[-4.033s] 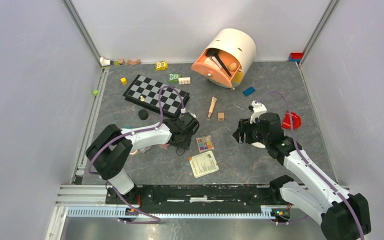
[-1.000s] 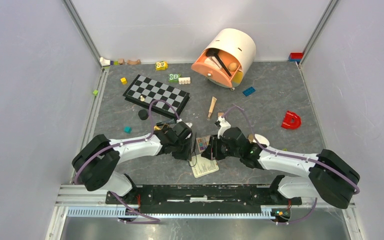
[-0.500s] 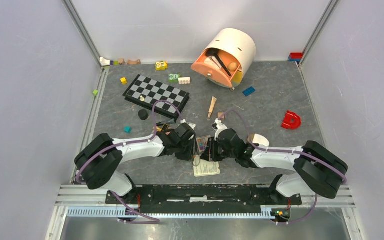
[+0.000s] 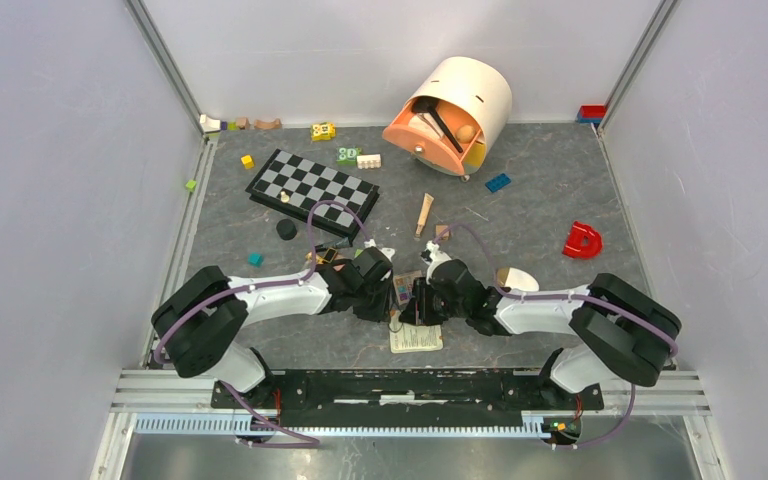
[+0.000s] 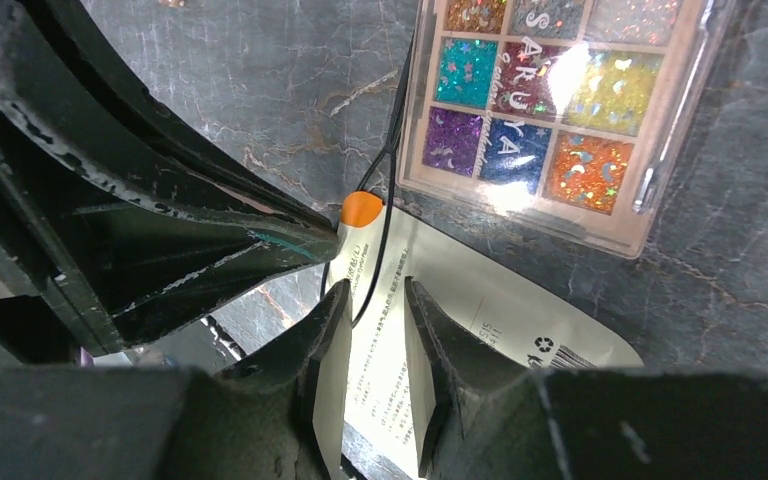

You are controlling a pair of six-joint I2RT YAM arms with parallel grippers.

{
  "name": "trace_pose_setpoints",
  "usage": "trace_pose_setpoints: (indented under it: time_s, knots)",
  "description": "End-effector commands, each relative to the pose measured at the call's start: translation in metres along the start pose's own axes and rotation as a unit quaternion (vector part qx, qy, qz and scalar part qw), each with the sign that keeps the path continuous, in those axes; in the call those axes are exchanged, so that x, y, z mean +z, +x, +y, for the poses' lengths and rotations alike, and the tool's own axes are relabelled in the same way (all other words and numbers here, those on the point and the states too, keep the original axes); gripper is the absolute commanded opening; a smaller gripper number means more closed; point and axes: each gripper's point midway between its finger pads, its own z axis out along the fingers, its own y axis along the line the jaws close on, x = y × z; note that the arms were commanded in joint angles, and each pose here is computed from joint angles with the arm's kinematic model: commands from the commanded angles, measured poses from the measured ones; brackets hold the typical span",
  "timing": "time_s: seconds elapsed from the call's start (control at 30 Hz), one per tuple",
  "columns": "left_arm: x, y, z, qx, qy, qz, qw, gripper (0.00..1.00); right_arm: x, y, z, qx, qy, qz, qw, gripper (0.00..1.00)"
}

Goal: Organize the makeup
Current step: Pick up the makeup tool from the center of the board.

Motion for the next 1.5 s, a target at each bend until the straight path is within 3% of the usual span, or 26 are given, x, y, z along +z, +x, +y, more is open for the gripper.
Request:
trace_pose_setpoints:
  time_s: [0.0,0.17,0.47,0.6,0.73,1.07,1.23,1.47]
  knots:
    - [0.009,0.022,0.022,0.0,-0.049,0.033,0.998,0.13,0.006,-0.001,0.008,0.003,-0.018,-0.003,1.0,0.32]
    - [0.009,0.023,0.022,-0.002,-0.05,0.033,0.998,0.13,0.011,-0.001,0.013,0.006,-0.031,0.001,0.999,0.3]
    - [0.001,0.017,0.022,-0.006,-0.057,0.018,0.998,0.13,0.008,-0.01,0.016,-0.006,-0.031,-0.015,0.999,0.12]
    - [-0.017,0.0,0.024,-0.015,-0.072,-0.025,0.997,0.27,0.009,-0.015,0.023,-0.02,-0.044,-0.018,0.999,0.01]
    - [-0.046,-0.021,0.024,-0.034,-0.08,-0.085,0.993,0.35,0.012,-0.02,0.035,-0.034,-0.061,-0.014,0.997,0.0]
    - [-0.108,-0.053,0.031,-0.065,-0.084,-0.205,0.973,0.44,0.003,-0.053,0.072,-0.101,-0.101,-0.048,0.989,0.0]
    - [-0.128,-0.066,0.037,-0.066,-0.097,-0.241,0.964,0.51,-0.01,-0.085,0.068,-0.177,-0.034,-0.077,0.981,0.0]
    - [-0.144,-0.076,0.043,-0.045,-0.122,-0.259,0.957,0.57,-0.06,-0.163,0.053,-0.261,0.106,-0.15,0.948,0.0]
